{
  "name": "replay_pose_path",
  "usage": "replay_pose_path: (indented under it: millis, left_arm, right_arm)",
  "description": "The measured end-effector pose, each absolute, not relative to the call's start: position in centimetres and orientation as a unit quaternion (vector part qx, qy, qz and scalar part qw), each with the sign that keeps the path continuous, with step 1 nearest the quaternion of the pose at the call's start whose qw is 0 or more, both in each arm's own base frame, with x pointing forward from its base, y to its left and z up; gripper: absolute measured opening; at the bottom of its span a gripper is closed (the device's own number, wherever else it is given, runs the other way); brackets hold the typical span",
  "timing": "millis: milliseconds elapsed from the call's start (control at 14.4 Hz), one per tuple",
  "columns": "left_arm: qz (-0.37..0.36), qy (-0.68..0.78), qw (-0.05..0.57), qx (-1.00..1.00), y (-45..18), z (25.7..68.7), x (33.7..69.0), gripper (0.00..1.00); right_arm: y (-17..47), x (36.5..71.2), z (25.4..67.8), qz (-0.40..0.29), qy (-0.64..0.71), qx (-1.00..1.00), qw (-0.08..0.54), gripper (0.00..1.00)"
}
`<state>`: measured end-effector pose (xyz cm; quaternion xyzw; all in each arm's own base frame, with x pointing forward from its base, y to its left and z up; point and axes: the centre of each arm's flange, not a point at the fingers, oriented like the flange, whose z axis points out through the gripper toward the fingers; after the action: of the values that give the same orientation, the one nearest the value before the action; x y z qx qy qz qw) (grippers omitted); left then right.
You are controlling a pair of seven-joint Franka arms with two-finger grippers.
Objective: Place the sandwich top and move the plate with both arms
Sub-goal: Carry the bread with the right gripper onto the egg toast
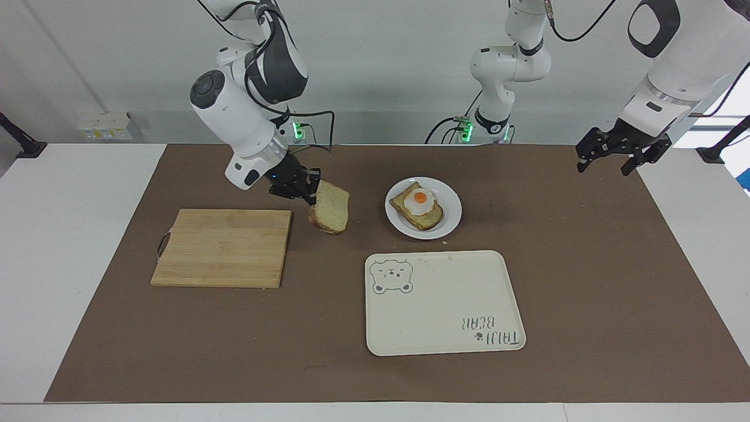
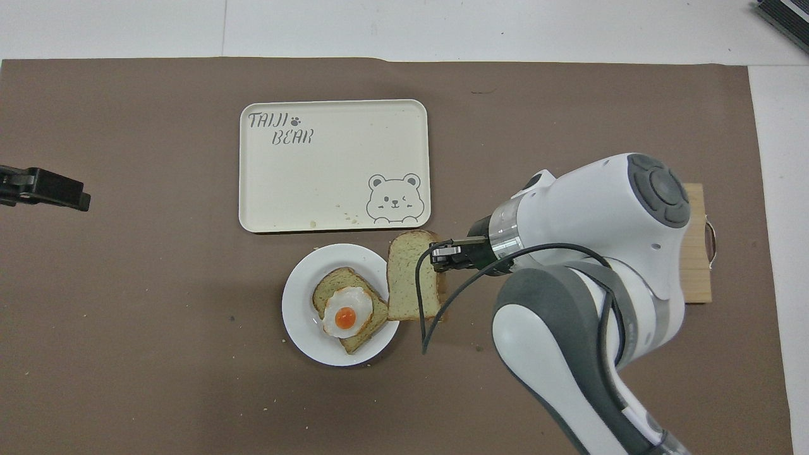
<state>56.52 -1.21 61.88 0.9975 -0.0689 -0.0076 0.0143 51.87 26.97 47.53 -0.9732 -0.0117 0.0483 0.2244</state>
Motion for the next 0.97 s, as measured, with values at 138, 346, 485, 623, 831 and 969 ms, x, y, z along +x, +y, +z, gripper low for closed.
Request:
replay_pose_path:
  millis: [138, 346, 485, 623, 831, 969]
  left_arm:
    - [-0.008, -0.069, 0.014, 0.997, -1.2, 61.9, 56.5, 1.00]
    - [-0.008, -0.069, 0.014, 0.997, -1.2, 61.9, 56.5, 1.00]
    - [-0.008, -0.069, 0.014, 0.997, -1.2, 61.9, 56.5, 1.00]
    - [-0.008, -0.069, 0.014, 0.997, -1.2, 61.9, 56.5, 1.00]
    - [-0.008, -0.069, 0.014, 0.997, -1.2, 61.9, 56.5, 1.00]
    - [-0.008, -0.069, 0.014, 0.997, -1.2, 61.9, 56.5, 1.00]
  right_arm:
    - [29.1, 51.3, 47.0, 0.053, 0.000, -0.968, 0.247, 0.04]
    - [34.0, 50.7, 44.5, 0.037, 0.025, -0.963, 0.264, 0.04]
    - [36.6, 50.0, 42.4, 0.038, 0.030, -0.964, 0.263, 0.04]
    - [38.2, 49.4, 40.7, 0.041, 0.026, -0.964, 0.261, 0.04]
    - [39.5, 48.7, 38.3, 0.056, 0.019, -0.966, 0.250, 0.04]
    - [39.8, 48.3, 36.8, 0.057, 0.006, -0.968, 0.244, 0.04]
